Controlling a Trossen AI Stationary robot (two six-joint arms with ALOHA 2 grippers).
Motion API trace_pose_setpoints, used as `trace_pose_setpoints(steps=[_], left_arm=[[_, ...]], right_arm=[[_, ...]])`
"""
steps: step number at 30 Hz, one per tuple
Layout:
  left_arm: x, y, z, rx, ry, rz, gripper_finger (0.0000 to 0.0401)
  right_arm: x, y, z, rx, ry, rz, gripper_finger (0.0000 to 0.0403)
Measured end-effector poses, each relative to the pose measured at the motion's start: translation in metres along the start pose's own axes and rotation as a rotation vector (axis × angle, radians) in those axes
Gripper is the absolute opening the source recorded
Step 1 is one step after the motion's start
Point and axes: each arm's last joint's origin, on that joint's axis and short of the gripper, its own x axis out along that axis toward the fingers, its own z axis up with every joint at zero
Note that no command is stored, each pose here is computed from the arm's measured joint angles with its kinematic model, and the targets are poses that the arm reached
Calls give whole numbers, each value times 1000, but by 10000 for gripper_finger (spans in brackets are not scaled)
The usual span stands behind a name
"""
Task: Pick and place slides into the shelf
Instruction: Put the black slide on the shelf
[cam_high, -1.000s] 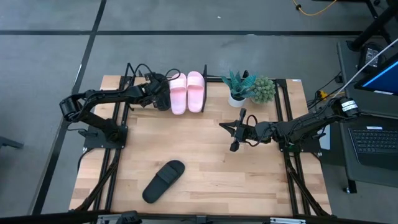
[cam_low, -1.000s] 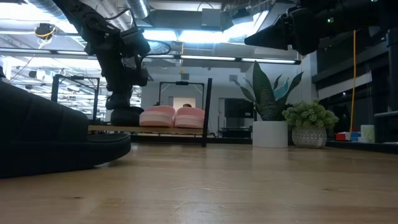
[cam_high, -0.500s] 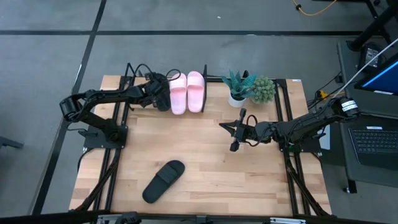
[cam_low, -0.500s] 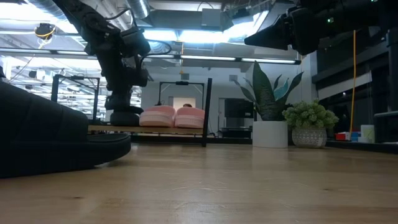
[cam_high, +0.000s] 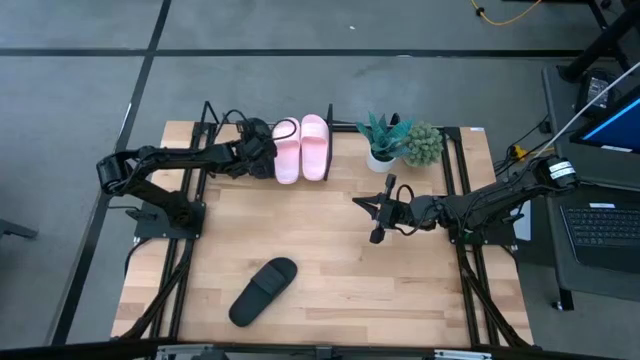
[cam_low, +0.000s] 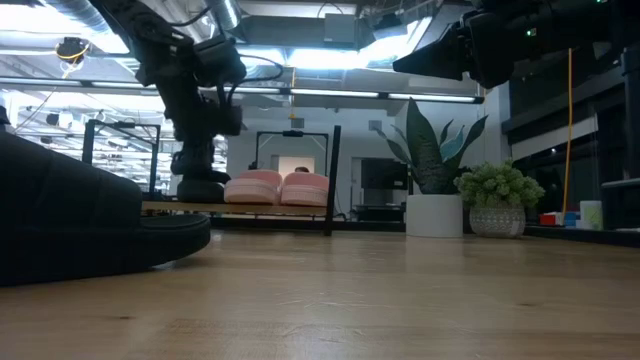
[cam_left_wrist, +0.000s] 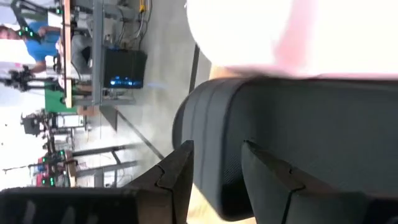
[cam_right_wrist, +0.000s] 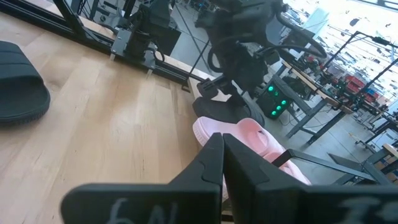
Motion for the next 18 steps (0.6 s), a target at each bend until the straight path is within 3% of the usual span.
trace_pose_setpoints(steps=[9, 18], left_arm=[[-24, -4, 7, 20, -62, 55, 126], [-74, 14, -1, -127, -240, 68, 126]], right_arm=[[0, 0, 0, 1, 0, 0, 12], [0, 0, 0, 2, -2, 0, 12]])
